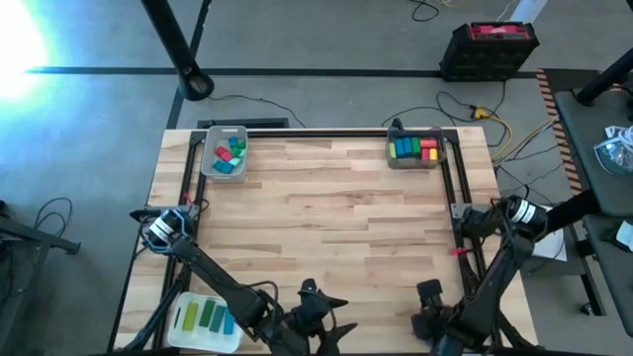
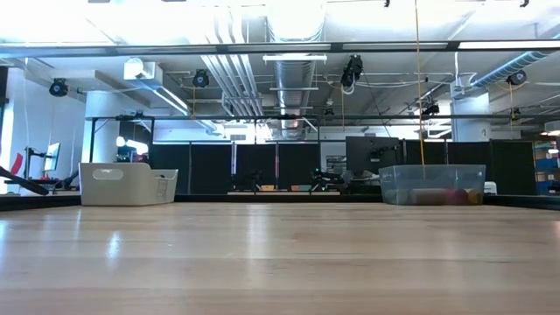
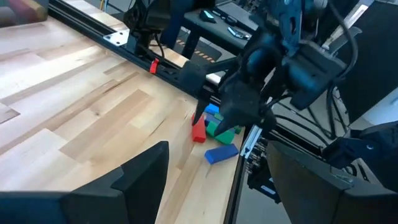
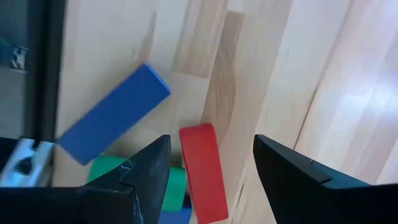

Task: Sort blocks
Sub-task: Put the red rectangular block into the white bin

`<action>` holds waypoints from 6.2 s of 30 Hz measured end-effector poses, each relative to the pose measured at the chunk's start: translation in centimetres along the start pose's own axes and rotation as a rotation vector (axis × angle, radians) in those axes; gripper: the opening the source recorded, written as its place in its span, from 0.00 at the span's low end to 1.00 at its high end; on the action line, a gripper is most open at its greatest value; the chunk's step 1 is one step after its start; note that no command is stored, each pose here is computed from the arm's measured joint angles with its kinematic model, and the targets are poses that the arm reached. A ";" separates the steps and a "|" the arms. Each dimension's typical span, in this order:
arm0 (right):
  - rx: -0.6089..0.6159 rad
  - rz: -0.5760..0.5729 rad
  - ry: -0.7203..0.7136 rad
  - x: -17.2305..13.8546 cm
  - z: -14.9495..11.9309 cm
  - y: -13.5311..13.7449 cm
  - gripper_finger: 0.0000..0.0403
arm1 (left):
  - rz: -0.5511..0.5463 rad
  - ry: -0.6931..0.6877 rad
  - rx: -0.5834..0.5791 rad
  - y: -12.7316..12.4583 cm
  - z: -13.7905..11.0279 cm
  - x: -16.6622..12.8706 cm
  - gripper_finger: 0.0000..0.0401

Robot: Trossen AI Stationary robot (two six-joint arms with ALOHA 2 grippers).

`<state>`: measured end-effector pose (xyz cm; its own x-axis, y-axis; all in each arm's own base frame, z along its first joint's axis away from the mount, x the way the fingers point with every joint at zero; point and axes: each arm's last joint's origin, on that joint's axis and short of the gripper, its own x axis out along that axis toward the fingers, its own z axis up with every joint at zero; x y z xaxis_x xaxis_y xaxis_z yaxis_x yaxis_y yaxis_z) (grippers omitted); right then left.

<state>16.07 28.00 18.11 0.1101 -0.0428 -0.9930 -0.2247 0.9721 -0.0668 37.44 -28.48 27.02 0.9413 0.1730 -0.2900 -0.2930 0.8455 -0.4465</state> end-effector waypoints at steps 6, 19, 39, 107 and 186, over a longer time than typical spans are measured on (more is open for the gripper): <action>-0.005 0.023 0.023 1.4 -0.3 -0.2 0.54 | 0.015 0.007 0.047 0.6 0.0 0.5 0.64; -0.022 0.019 0.062 4.7 -2.0 -1.7 0.53 | 0.050 -0.042 0.142 0.6 1.3 0.6 0.64; -0.136 -0.112 0.001 3.1 -0.5 -7.1 0.24 | 0.110 0.024 0.237 2.9 9.9 -8.6 0.64; 0.489 0.152 -1.326 -19.8 13.6 -17.7 0.66 | -0.026 0.185 0.359 4.3 13.5 -10.3 0.23; 0.447 0.222 -0.387 -12.3 5.9 -9.9 0.73 | 0.474 0.730 -0.620 7.7 -0.9 -16.6 0.45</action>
<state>22.69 20.29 31.57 0.4685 0.1765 -0.8657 0.1344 0.9542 0.2673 19.43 -25.30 27.63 0.4409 -0.1012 -0.8919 -0.8303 0.3315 -0.4480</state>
